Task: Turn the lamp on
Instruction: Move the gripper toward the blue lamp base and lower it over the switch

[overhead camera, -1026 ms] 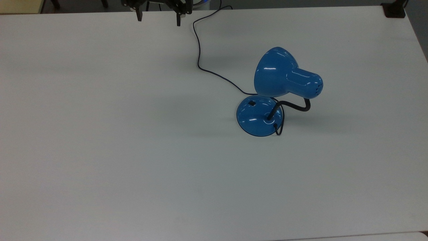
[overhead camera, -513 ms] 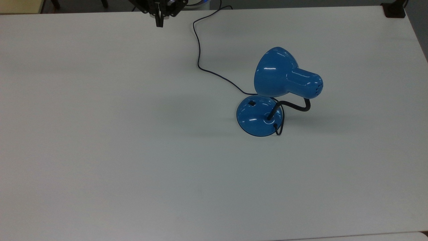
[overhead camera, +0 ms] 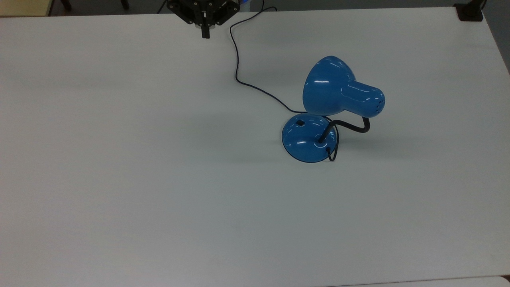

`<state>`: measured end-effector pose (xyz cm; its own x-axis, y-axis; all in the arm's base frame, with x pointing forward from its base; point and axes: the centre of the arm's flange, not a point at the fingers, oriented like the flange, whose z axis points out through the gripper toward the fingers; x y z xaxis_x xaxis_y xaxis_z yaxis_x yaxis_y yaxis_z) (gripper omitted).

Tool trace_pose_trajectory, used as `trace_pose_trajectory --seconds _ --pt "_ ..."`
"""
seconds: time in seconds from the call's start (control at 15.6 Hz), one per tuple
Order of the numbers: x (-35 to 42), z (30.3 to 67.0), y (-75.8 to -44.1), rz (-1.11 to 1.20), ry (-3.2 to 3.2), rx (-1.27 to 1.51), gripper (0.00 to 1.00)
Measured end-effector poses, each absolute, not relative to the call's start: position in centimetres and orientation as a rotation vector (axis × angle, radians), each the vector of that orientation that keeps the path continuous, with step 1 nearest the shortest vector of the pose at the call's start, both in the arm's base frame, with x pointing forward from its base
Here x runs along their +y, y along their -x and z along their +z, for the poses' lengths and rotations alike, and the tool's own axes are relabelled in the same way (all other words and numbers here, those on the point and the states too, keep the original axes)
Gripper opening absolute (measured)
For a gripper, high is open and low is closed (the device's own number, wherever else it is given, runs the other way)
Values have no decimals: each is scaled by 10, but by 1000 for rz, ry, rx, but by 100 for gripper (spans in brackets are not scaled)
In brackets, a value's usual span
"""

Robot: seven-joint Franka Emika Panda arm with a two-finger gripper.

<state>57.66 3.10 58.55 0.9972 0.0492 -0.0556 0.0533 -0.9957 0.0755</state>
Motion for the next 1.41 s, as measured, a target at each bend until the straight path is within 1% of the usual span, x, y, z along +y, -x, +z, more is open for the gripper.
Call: trace_pose_trajectory --seconds 0.13,0.32,0.71,1.09,1.41 --pt "41 575 -578 -85 -3061 116 1" --pt "68 545 -580 -87 -3057 207 1" --pt "102 499 -579 -58 -3049 341 1" --pt "153 439 -571 47 -3043 493 1" --pt "186 394 -583 147 -3052 580 1"
